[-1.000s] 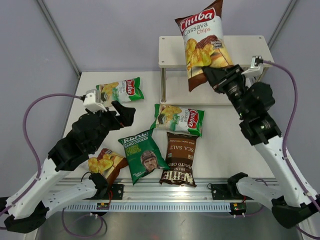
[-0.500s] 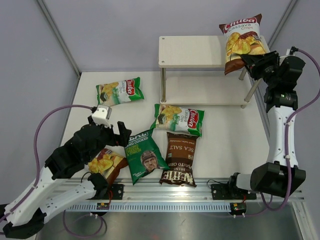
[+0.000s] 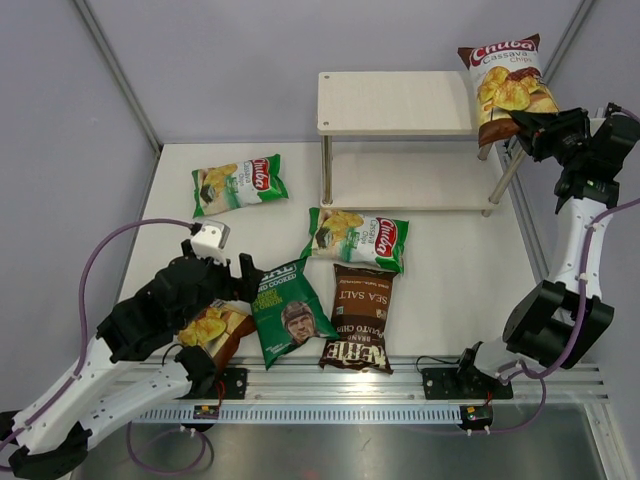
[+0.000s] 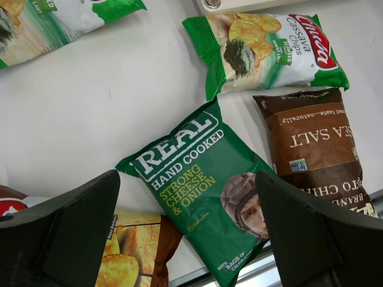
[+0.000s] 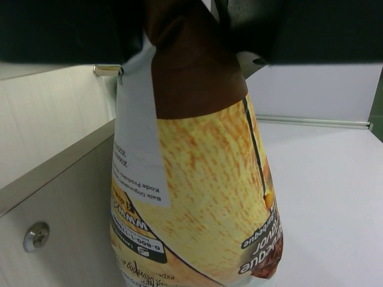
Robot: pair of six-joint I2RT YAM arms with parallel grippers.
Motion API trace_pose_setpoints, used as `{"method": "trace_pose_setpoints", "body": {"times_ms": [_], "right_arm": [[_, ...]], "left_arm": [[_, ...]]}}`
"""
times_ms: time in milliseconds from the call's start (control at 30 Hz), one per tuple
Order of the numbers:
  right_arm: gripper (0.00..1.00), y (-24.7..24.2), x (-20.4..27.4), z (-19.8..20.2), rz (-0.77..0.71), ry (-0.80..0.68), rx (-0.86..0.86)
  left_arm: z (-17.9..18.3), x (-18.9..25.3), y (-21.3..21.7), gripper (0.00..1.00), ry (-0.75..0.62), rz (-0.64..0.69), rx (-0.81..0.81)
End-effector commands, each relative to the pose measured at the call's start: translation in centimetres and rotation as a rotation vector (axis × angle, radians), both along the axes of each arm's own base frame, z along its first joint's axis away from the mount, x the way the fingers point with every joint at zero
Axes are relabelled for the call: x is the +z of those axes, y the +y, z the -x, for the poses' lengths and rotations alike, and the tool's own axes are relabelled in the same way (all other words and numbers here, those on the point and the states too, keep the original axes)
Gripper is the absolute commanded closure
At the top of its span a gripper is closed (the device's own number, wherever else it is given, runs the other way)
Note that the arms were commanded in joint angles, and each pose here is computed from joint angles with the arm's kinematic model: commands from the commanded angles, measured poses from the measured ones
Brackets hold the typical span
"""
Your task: Place and organize the chips bags onto the shelf
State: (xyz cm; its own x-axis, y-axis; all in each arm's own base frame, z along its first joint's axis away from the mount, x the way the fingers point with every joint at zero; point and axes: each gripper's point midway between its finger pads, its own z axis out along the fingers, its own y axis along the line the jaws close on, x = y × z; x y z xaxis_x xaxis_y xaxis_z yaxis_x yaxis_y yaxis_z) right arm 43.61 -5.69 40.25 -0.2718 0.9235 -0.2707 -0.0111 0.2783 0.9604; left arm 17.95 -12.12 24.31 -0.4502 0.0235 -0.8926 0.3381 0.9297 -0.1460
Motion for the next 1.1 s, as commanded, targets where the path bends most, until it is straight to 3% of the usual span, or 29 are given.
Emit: {"method": "trace_pose_setpoints", "body": {"times_ms": [0,233,400,500,700,833,933,1067], "right_arm": [[0.89,0.4,1.5,-0.2,-0.005,-0.036,0.063],[0.85,-1.6,0.5,-0.6,-0.048,-0.004,0.048],[0.73,-2.2,-0.2,-0.9,-0.065,0.018,0.032],[0.73,-2.5,-0.4,-1.2,-0.077,0.025,0.019],[0.5,-2.5,-0.1,-0.9,-0.088,0.03,0.002],[0.45,-2.2,0.1,-0.6,-0.091,0.025,0.0],[0.26,-2.4,-0.3,-0.2,-0.102,0.051,-0.03],[0.23,-2.5,-0.5,0.4,-0.09,0.057,-0.057]], "left_arm": [[-0.2,1.1,-0.2,0.01,-0.044,0.038,-0.004],[0.0,1.1,0.0,0.01,-0.049,0.046,-0.003],[0.1,1.1,0.1,0.01,-0.052,0.049,-0.003],[0.1,1.3,0.1,0.01,-0.057,0.052,-0.004],[0.1,1.3,0.2,0.01,-0.062,0.053,-0.004],[0.2,1.4,0.3,0.01,-0.066,0.055,-0.001],[0.2,1.5,0.4,0.01,-0.069,0.06,0.001],[0.3,1.7,0.5,0.01,-0.077,0.071,0.0]]}}
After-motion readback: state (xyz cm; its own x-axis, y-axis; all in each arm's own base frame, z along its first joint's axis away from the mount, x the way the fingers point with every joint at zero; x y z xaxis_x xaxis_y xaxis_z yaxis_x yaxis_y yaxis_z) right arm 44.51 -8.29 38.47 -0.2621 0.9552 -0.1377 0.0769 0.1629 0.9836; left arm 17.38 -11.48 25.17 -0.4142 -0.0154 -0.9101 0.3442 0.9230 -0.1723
